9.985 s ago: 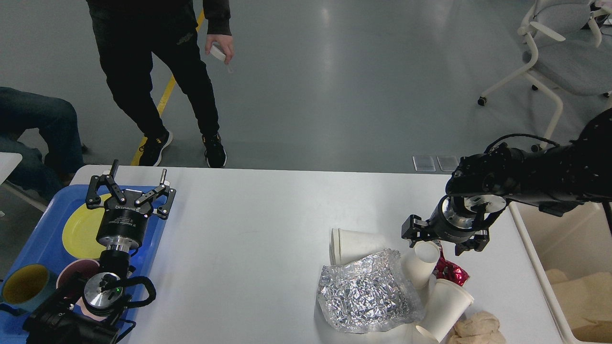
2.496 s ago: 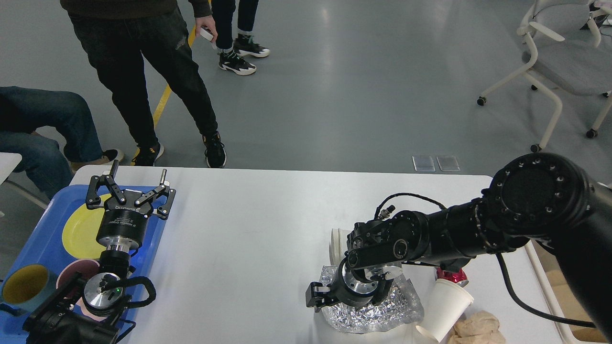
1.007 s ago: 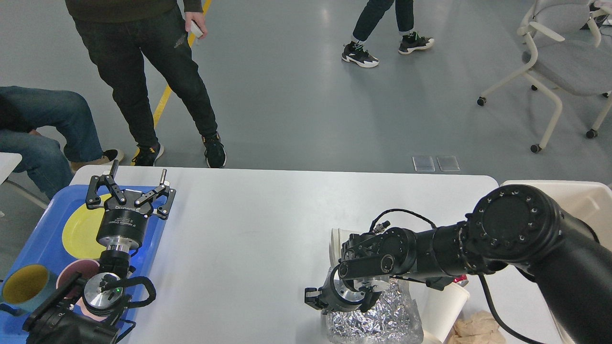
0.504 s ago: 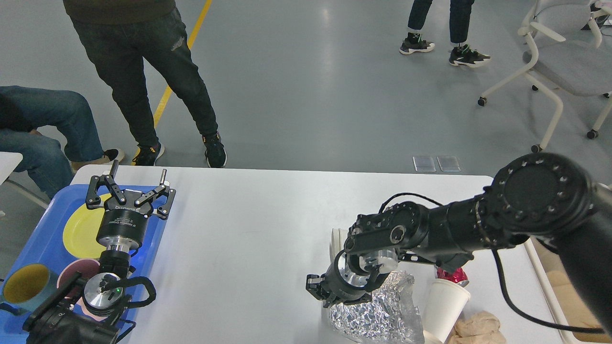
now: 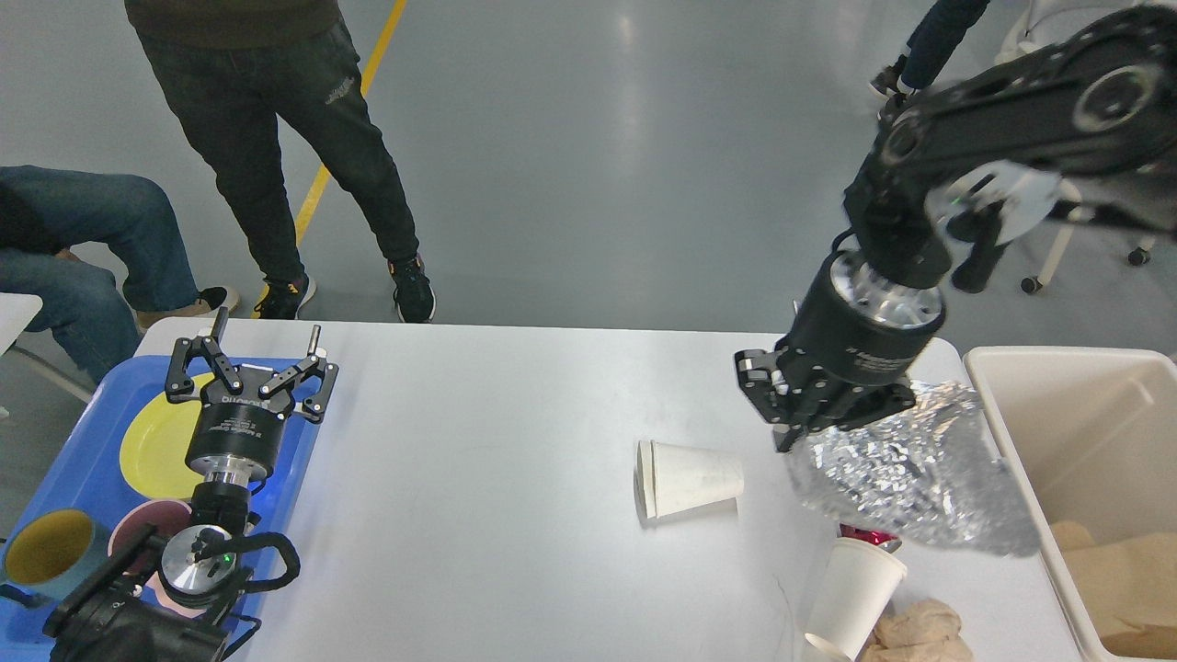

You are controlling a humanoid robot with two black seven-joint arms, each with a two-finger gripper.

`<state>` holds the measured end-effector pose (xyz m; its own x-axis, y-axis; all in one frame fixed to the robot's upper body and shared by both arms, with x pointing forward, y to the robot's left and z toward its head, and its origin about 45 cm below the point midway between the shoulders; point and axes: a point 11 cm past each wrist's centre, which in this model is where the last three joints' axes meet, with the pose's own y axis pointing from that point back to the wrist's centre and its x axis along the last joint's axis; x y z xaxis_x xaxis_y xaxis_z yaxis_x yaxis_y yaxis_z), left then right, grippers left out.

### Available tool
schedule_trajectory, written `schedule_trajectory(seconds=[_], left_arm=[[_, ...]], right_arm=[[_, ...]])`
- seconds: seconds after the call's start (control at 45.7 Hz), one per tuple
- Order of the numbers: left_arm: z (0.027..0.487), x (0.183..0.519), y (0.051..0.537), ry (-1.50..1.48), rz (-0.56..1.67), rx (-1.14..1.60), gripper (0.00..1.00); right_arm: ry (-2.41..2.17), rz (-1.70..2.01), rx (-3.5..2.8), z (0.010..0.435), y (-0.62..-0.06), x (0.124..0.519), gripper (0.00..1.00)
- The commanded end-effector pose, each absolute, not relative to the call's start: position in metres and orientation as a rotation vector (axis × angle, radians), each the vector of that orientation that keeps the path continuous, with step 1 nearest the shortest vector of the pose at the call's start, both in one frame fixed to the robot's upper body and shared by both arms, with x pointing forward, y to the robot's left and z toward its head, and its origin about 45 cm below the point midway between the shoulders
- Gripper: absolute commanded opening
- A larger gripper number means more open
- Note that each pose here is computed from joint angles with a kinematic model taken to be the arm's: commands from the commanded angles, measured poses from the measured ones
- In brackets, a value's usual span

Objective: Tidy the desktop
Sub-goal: 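Lift the silver foil and carry it into the white bin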

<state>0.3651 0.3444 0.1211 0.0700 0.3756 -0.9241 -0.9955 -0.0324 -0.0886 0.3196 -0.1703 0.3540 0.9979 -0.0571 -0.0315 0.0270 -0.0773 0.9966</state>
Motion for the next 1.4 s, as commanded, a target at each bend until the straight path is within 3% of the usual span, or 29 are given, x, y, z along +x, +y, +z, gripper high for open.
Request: schedule_trajectory(seconds=[0.0,0.131,0.307,0.569,0.723,0.985,1.204,1.379], left_arm=[[0.121,0.365,0.344,0.843,1.344,-0.992,0.96],[0.121,0.365,0.344,0.843,1.342,-0.993,0.96],[0.121,0.365,0.344,0.843,1.344,-0.992,0.96],[0.121,0.365,0.344,0.843,1.342,-0.992,0.96],[0.121,0.365,0.344,0.843,1.342,-0.993,0.96],[0.120,0.364,0.344,0.844,1.343,-0.991,0.96],[0.121,0.365,0.344,0.844,1.343,-0.991,0.96],[0.121,0.365,0.344,0.843,1.342,-0.992,0.96]], right_arm=[[-0.150,-0.018,1.591,0.407,-0.199,0.313,0.00],[-0.203,0.007,1.570,0.428,-0.209,0.308,0.00],[-0.269,-0.014,1.537,0.425,-0.230,0.314,0.00],[-0.612,-0.197,1.372,0.385,-0.368,0.333,0.00],[-0.787,-0.291,1.232,0.335,-0.465,0.338,0.00],[-0.930,-0.316,1.047,0.211,-0.529,0.335,0.00],[-0.929,-0.191,0.935,0.113,-0.535,0.336,0.00],[-0.944,-0.037,0.933,0.060,-0.504,0.330,0.00]])
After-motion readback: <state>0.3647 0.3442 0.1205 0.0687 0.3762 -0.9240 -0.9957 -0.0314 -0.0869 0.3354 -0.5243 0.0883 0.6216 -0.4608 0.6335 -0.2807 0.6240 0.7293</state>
